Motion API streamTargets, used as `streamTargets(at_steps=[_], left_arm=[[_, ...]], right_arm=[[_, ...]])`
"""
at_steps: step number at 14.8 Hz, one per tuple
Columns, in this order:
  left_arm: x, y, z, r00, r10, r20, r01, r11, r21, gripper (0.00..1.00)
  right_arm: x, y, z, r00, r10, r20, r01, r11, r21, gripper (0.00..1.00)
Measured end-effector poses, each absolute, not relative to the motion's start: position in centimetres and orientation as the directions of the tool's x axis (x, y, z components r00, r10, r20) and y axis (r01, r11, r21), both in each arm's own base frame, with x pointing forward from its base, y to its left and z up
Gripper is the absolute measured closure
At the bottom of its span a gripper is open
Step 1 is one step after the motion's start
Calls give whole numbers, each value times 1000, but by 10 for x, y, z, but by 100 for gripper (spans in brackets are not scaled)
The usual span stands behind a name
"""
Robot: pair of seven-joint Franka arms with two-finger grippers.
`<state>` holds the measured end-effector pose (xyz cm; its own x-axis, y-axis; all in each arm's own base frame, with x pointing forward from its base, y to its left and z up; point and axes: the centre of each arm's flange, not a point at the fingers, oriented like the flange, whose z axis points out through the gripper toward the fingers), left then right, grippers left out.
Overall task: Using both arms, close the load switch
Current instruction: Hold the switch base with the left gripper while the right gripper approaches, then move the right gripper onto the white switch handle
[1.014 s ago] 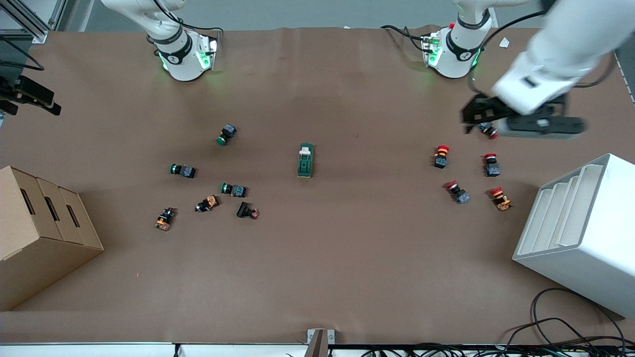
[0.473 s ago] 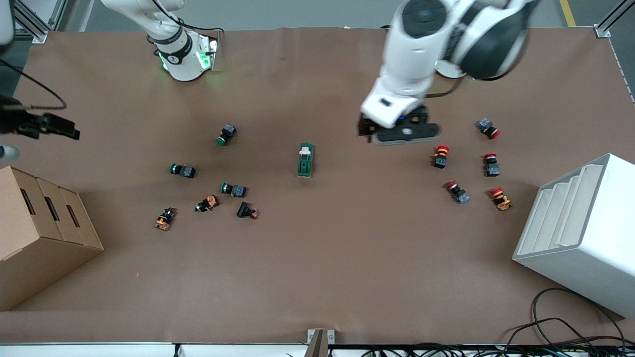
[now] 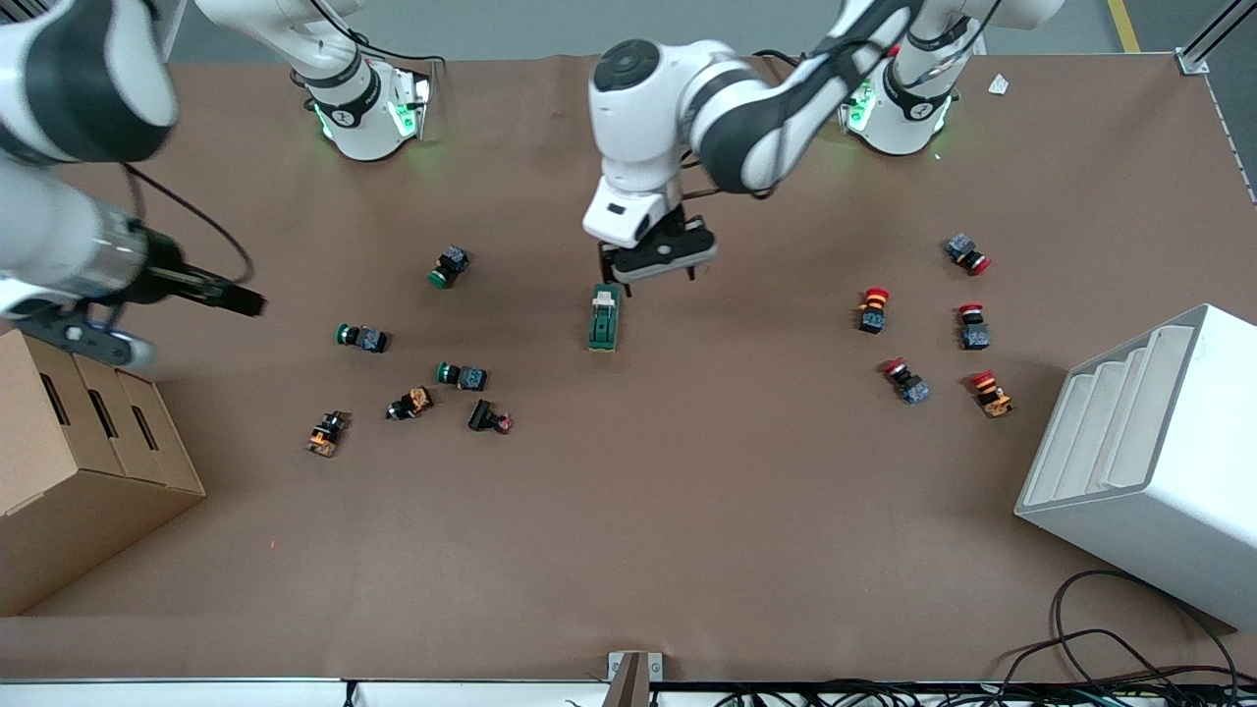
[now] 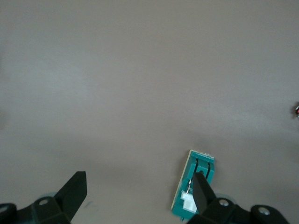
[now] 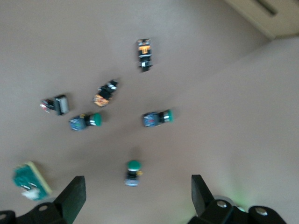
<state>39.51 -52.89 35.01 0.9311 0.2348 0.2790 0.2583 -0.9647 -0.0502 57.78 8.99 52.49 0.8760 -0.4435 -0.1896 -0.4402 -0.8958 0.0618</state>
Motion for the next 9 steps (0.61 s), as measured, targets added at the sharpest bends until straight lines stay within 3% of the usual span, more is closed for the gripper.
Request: streamTargets(at_steps=[6, 8, 9], left_arm=[[311, -581, 243, 840, 178, 513, 233, -971, -45, 0], [290, -584, 209, 807, 119, 579, 179, -983, -48, 3], [280, -584, 194, 791, 94, 605, 153, -987, -47, 11]], right_arm=[[584, 202, 446, 719, -665, -201, -678, -735, 8, 0], [581, 229, 419, 694, -681, -232, -705, -709, -26, 0], [578, 240, 406, 687, -683, -248, -711, -702, -36, 0]])
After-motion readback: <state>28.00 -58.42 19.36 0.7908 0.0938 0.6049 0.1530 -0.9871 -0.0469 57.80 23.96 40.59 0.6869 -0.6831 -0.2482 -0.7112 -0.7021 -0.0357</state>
